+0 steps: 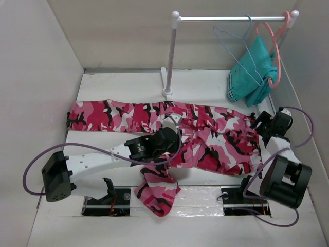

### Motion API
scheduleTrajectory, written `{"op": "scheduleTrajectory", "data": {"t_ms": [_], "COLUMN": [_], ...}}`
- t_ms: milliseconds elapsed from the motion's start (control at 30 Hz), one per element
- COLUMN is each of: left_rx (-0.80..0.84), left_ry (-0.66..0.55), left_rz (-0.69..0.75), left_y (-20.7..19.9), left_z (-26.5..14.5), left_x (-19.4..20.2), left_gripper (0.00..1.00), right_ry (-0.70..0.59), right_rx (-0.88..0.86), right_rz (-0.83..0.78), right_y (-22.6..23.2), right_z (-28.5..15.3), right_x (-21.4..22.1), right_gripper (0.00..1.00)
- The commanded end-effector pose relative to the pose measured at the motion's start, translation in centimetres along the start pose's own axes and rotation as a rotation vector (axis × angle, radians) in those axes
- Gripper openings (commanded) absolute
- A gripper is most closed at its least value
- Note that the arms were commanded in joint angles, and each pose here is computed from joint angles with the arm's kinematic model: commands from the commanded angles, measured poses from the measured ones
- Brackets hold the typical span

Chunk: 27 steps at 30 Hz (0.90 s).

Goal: Place the trousers on the hanger
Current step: Flatten out the trousers at the center of the board.

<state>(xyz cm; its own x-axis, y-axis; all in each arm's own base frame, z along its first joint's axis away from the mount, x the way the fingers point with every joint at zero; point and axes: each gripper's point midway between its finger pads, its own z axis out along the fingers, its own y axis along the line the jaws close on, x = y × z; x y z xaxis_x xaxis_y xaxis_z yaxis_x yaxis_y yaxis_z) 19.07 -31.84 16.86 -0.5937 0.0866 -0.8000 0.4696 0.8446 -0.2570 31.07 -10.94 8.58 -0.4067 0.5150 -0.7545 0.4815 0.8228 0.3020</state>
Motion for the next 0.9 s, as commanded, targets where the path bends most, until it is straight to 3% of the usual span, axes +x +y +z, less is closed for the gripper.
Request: {"op": "scheduleTrajectory", "data": {"t_ms": [0, 200, 567, 700, 867], "left_rx": [0.028, 0.043, 0.084, 0.071, 0.068], "left_ry": [-0.121, -0.149, -0.205, -0.23, -0.259], "left_rz": [-0.015, -0.062, -0.082, -0.093, -0.118], "left_y": [0.2, 1.2, 1.9, 2.5, 3.4], "left_z": [-1.7, -2.6, -3.3, -3.8, -4.1], "left_x": [-2.7, -1.8, -1.5, -1.8, -2.0], "left_gripper": [0.35, 0.35, 0.35, 0.35, 0.35], "right_ry": [-0.078, 0.061, 0.192, 0.243, 0.251], "right_rx": [-0.05, -0.137, -0.21, -0.251, -0.249], "right_rz": [-0.004, 0.026, 0.076, 0.084, 0.084], "right_y": [0.2, -0.4, 0.6, 1.1, 1.1], "right_z": [2.1, 6.1, 7.9, 8.0, 8.2], "right_x": [-4.1, -1.3, -0.8, 0.1, -0.1], "right_gripper": [0.76, 0.72, 0.65, 0.58, 0.37]}}
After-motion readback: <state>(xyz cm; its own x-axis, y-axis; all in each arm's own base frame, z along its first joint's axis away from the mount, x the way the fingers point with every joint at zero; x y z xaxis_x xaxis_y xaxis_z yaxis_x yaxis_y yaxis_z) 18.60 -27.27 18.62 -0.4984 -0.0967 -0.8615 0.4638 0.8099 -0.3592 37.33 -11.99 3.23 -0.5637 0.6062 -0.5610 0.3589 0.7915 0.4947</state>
